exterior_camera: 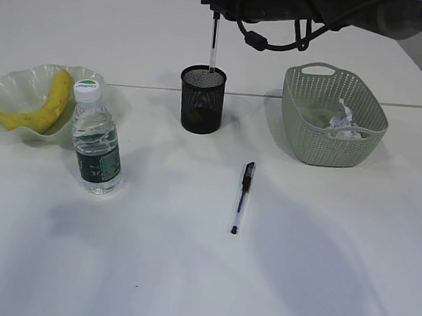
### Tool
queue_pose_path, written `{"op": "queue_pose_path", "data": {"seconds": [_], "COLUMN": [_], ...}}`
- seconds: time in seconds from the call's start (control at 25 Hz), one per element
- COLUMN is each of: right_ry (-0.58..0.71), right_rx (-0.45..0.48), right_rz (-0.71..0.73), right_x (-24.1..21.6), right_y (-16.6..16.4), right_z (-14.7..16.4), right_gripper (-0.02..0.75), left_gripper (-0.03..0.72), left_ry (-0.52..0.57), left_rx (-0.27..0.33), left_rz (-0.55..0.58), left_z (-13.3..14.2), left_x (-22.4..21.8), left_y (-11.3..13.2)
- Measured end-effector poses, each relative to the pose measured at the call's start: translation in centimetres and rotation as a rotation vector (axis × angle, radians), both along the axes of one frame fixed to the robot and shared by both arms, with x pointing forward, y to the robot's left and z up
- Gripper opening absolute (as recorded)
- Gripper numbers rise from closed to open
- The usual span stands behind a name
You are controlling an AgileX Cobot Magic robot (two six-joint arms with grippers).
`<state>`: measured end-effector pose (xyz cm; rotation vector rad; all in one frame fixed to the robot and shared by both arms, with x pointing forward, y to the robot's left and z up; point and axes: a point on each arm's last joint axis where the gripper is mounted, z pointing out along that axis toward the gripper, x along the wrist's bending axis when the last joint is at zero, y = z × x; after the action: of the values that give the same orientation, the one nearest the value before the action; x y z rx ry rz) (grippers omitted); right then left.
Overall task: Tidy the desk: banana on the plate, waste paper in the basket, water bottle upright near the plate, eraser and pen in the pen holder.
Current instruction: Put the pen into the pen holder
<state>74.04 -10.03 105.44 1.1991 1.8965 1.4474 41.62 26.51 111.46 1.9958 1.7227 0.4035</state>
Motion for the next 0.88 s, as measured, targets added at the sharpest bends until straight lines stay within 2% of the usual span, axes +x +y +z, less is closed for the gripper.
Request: {"op": "queue_pose_path", "data": {"seconds": [0.2, 0.64, 0.88], "right_ry": [-0.011, -0.029, -0.013], "right_rx": [0.019, -0.036, -0.051], "right_rz": [-0.021, 0.001, 0.005], "right_x": [0.8, 2.4, 2.7], "right_y": [0.1, 0.7, 0.8], "right_z": [-1.0, -3.9, -5.2], "right_gripper": [0.048, 0.048, 0.048], "left_gripper": [0.496, 0.496, 0.496], "left_ry": [0.003, 0.024, 0.027], "left_rx": [-0.001, 0.002, -0.017], "left_rz": [0.000, 0.000, -0.001], "left_z": [0.0, -0.4, -0.4], "left_x": [0.0, 0.5, 0.5], "left_y": [0.0, -0.1, -0.3]}}
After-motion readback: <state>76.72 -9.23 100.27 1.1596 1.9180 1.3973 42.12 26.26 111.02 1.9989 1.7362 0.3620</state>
